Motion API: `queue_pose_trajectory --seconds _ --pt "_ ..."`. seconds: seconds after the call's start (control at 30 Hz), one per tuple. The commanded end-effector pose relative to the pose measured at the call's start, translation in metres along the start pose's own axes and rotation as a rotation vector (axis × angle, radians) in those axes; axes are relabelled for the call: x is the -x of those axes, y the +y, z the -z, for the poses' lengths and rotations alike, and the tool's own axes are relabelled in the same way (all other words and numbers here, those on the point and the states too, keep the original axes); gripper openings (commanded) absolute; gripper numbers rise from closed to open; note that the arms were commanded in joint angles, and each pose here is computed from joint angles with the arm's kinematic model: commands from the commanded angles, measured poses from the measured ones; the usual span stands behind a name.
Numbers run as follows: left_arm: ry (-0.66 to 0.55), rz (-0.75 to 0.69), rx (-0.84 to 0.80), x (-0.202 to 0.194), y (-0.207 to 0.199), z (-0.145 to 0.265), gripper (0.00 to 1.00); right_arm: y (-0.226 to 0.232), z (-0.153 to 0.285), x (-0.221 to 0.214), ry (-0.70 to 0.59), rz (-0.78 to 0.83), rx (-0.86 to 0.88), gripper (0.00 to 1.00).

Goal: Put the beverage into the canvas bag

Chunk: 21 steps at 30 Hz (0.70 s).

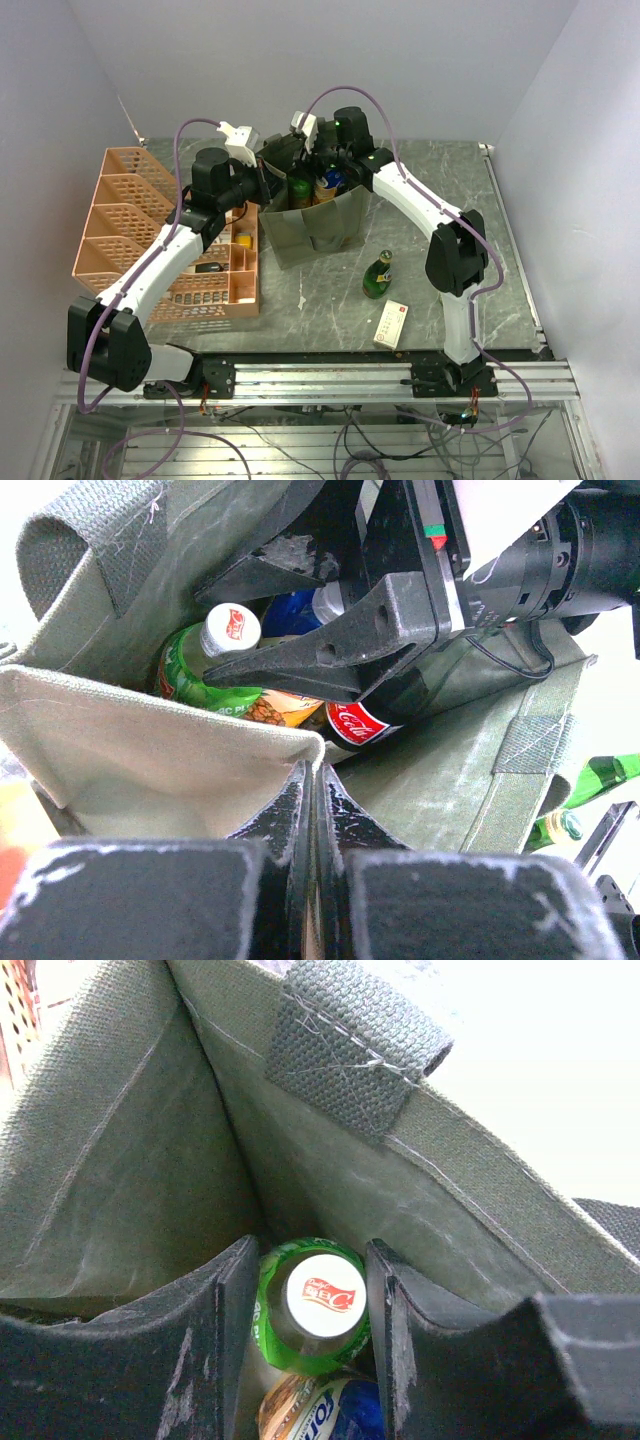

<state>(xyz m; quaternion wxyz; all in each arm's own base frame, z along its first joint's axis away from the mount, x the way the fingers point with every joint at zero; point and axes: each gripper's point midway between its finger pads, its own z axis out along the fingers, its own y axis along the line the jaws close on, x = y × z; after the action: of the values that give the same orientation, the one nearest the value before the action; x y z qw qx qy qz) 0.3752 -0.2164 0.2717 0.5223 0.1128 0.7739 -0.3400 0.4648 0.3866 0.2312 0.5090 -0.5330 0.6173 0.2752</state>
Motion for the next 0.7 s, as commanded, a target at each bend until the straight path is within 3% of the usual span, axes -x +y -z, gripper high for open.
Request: queue_pose_trajectory --seconds 0.0,0.67 --pt "-0.008 -0.005 0.003 0.006 0.001 0.004 0.07 0.006 0.01 0.018 -0.022 0.006 0.006 0.47" --pt "-0.004 0.013 -0.008 0.007 -0.003 0.004 0.07 0.012 0.059 0.093 -0.13 0.06 -0.036 0.63"
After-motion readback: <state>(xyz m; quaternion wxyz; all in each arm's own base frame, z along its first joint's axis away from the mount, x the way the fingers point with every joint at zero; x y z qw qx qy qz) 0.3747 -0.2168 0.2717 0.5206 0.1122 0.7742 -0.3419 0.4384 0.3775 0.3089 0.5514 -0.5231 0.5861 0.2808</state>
